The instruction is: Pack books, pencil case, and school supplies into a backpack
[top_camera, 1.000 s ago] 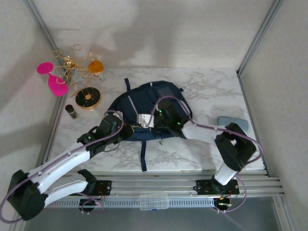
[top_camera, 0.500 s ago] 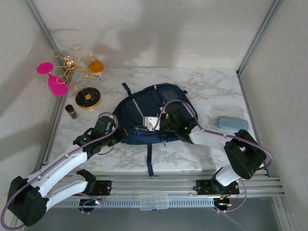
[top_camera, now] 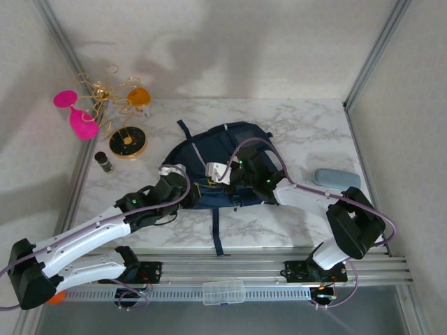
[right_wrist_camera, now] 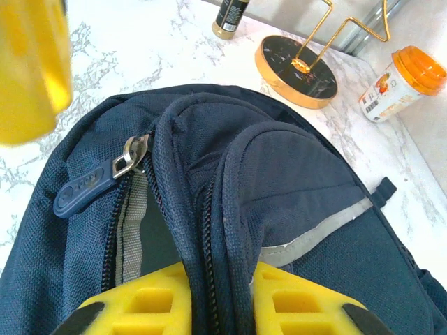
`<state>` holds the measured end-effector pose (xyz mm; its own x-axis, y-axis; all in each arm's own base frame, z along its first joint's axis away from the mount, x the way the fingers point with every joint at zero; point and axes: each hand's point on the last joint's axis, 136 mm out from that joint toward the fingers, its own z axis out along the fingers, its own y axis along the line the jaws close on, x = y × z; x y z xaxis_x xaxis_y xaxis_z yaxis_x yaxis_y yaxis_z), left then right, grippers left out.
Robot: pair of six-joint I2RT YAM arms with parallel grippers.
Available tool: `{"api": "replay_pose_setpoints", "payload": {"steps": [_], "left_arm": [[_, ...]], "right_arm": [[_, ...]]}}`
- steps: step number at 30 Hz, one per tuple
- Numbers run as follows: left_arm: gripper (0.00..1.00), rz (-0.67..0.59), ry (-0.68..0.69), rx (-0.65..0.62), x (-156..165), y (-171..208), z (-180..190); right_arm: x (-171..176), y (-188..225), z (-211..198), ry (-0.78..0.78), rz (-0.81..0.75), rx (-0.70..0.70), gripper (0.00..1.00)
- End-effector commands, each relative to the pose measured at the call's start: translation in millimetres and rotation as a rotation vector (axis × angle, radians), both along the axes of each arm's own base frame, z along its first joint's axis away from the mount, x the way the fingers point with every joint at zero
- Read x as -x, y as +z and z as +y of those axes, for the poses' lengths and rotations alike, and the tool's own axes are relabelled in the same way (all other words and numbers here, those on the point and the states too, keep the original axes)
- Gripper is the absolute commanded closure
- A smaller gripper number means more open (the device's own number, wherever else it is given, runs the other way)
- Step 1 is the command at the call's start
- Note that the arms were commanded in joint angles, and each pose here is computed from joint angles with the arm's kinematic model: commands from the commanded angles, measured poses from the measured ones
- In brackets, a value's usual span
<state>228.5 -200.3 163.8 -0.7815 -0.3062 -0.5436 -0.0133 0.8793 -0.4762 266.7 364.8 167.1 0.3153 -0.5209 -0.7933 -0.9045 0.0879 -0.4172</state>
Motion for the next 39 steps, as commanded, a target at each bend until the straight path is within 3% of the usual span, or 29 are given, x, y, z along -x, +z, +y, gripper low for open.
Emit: {"api": "replay_pose_setpoints", "payload": {"steps": [1,4,11,22,30,39], "left_arm": [[0.66,-0.012,0.063,-0.057,-4,-3,4],[0.59,-0.037,0.078,-0.122,-9,-2,2],[0.60,-0.076,0.111,-0.221,-27,-7,-3],[0.69,-0.163,0.178,-0.302,-54,0,-4],[0.77,-0.157,0.238,-0.332,-66,5,10],[0.88,-0.098,0.162,-0.350,-64,-1,18]], "right_arm": [[6,24,17,0.058,0.019,-0.074,0.91],[6,25,19,0.065,0.029,-0.078,0.93],[5,24,24,0.073,0.042,-0.083,0.99],[3,28,29,0.090,0.051,-0.094,1.00],[1,26,25,0.077,0.048,-0.091,1.00],[-2,30,21,0.072,0.044,-0.100,1.00]]}}
